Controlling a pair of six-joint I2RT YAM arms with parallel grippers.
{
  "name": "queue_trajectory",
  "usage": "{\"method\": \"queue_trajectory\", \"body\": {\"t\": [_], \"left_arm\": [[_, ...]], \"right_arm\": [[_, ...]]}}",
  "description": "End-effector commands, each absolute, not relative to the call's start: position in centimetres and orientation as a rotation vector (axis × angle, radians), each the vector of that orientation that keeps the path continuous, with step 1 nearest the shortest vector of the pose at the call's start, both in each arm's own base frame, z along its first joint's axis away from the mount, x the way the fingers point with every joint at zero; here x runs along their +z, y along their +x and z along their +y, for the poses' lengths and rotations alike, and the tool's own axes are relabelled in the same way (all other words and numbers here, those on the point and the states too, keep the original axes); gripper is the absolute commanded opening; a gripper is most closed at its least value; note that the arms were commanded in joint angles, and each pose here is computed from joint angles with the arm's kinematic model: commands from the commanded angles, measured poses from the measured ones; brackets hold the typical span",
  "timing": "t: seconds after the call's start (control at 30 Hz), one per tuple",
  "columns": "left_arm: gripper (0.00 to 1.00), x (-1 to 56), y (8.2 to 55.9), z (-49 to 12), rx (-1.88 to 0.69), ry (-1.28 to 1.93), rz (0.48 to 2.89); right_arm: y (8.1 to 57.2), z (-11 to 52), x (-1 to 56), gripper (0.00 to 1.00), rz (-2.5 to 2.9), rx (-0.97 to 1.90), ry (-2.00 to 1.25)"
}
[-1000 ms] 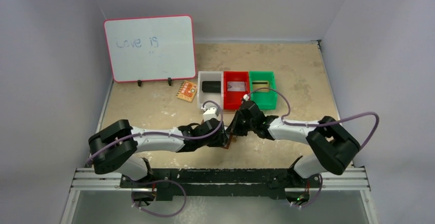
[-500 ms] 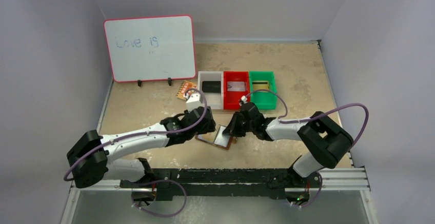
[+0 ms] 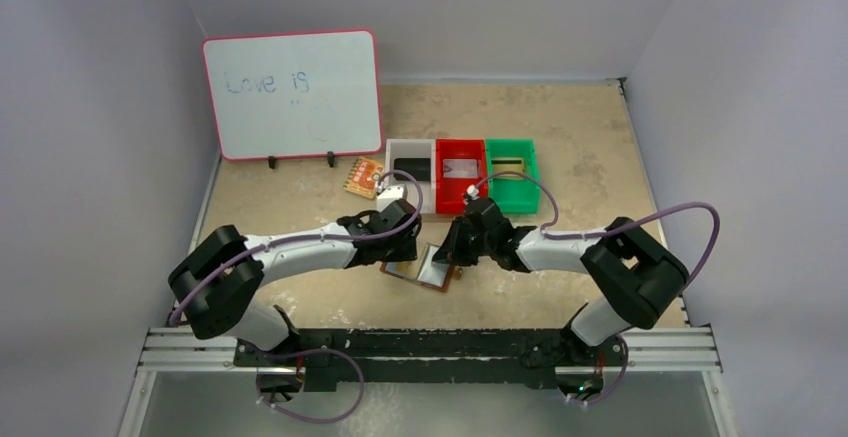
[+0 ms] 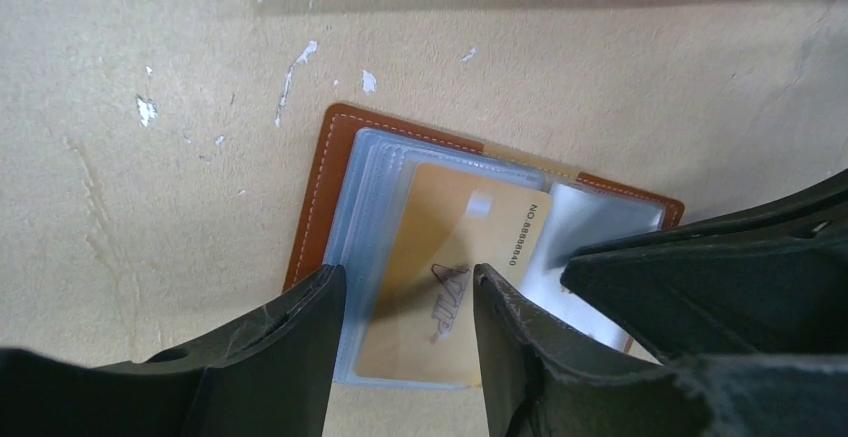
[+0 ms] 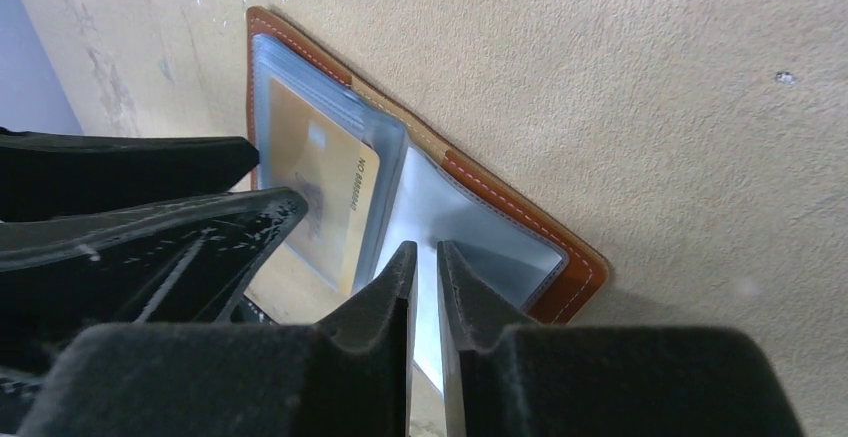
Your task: Take the credit cards out of the card holder
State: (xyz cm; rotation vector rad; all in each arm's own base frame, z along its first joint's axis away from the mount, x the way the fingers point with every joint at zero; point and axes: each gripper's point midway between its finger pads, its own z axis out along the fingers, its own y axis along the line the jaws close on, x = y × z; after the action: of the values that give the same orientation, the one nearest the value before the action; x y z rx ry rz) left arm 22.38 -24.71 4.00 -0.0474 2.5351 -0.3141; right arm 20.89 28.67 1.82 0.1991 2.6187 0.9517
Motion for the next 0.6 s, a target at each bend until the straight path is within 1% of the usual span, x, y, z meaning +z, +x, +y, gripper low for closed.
{"method": "queue_trajectory", "body": {"t": [0.0,0.17,0.4,0.57], "left_arm": [[0.48,3.4,21.2,-26.0,-0.413,0.005,2.588],[0.45,2.5,19.1,-26.4,-0.518,-0.02,2.638],[0.43,2.9,17.2,-26.9,-0.578,-0.055,2.625],[0.41,3.2,16.3,-28.1,-0.58,-0.071,2.602]], "right_arm": [[20.0,27.9,0.8,0.17,2.662,0.911,0.187],[20.6,28.3,1.8,0.19,2.643,0.933,0.201],[21.7,28.3,4.7,0.27,2.535,0.968,0.199],[22.5,27.6,6.5,0.39,2.414,0.972,0.204]]}}
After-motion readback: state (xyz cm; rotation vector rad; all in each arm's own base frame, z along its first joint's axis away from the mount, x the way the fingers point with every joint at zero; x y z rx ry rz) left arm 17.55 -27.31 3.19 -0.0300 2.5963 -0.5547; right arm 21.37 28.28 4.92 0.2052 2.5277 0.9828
